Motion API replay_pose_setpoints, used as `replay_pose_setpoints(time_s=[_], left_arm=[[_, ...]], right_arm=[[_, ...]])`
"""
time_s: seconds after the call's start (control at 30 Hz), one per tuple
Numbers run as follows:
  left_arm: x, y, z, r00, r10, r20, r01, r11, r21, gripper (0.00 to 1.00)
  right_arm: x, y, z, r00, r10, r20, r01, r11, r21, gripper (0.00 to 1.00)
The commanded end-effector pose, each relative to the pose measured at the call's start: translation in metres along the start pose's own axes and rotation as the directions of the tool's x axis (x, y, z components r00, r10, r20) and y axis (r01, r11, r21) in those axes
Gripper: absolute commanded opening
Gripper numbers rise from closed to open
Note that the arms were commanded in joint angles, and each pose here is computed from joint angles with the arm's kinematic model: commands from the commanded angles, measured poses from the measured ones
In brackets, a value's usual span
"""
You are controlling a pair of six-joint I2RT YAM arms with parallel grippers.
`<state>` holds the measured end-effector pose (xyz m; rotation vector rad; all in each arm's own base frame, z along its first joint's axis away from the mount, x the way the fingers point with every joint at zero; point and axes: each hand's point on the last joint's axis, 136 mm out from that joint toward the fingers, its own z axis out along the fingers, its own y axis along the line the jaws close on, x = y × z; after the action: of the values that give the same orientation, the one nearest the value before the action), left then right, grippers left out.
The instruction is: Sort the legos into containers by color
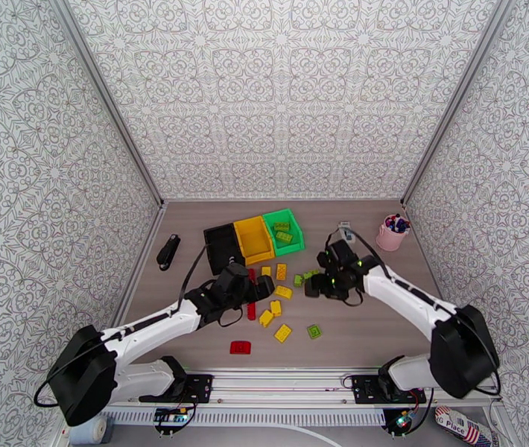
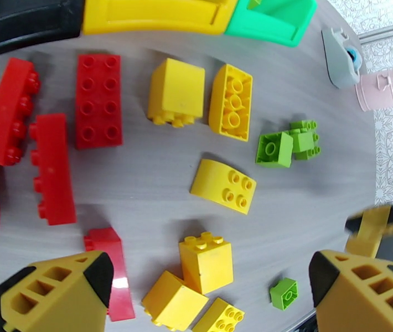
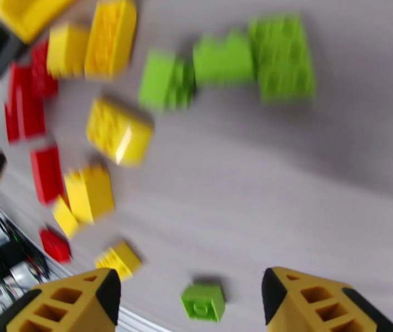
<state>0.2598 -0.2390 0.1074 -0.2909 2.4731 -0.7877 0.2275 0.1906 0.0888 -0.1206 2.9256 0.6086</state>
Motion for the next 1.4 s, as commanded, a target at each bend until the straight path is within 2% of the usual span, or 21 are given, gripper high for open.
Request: replay_pose_setpoints(time_s=[0.0, 0.23, 0.37, 0.5, 0.9, 1.13, 1.27, 1.37], left_arm=[[-0.010, -0.013, -0.001, 0.998, -0.024, 0.051, 0.023, 0.999, 0.026, 0.99], [-0.006, -0.001, -0.004, 0.998, -0.047, 0.049, 0.048, 0.999, -0.010, 0.99], [-0.003, 0.006, -0.008, 0.996, -0.063, 0.056, 0.064, 0.998, -0.019, 0.99], [-0.001, 0.012, -0.012, 0.996, -0.074, 0.059, 0.076, 0.997, -0.032, 0.99], [0.000, 0.021, -0.016, 0.994, -0.090, 0.070, 0.093, 0.995, -0.045, 0.99], [0.001, 0.024, -0.015, 0.993, -0.094, 0.065, 0.098, 0.994, -0.050, 0.99], [0.001, 0.021, -0.013, 0.994, -0.089, 0.059, 0.092, 0.995, -0.036, 0.99], [0.001, 0.014, -0.012, 0.995, -0.082, 0.052, 0.083, 0.997, -0.008, 0.99]], right_arm=[[0.028, -0.006, 0.004, 0.999, -0.009, -0.038, 0.010, 0.999, 0.048, 0.73], [0.066, -0.014, 0.022, 0.990, -0.050, -0.130, 0.067, 0.990, 0.126, 0.73], [0.075, -0.012, 0.031, 0.983, -0.086, -0.160, 0.113, 0.980, 0.165, 0.67], [0.078, -0.008, 0.040, 0.977, -0.113, -0.179, 0.146, 0.973, 0.181, 0.59], [0.070, -0.015, 0.052, 0.973, -0.136, -0.188, 0.187, 0.940, 0.286, 0.57], [0.068, -0.015, 0.054, 0.973, -0.139, -0.186, 0.189, 0.938, 0.290, 0.46], [0.067, -0.013, 0.054, 0.973, -0.139, -0.183, 0.188, 0.939, 0.286, 0.34], [0.062, -0.009, 0.049, 0.978, -0.141, -0.156, 0.180, 0.943, 0.279, 0.31]])
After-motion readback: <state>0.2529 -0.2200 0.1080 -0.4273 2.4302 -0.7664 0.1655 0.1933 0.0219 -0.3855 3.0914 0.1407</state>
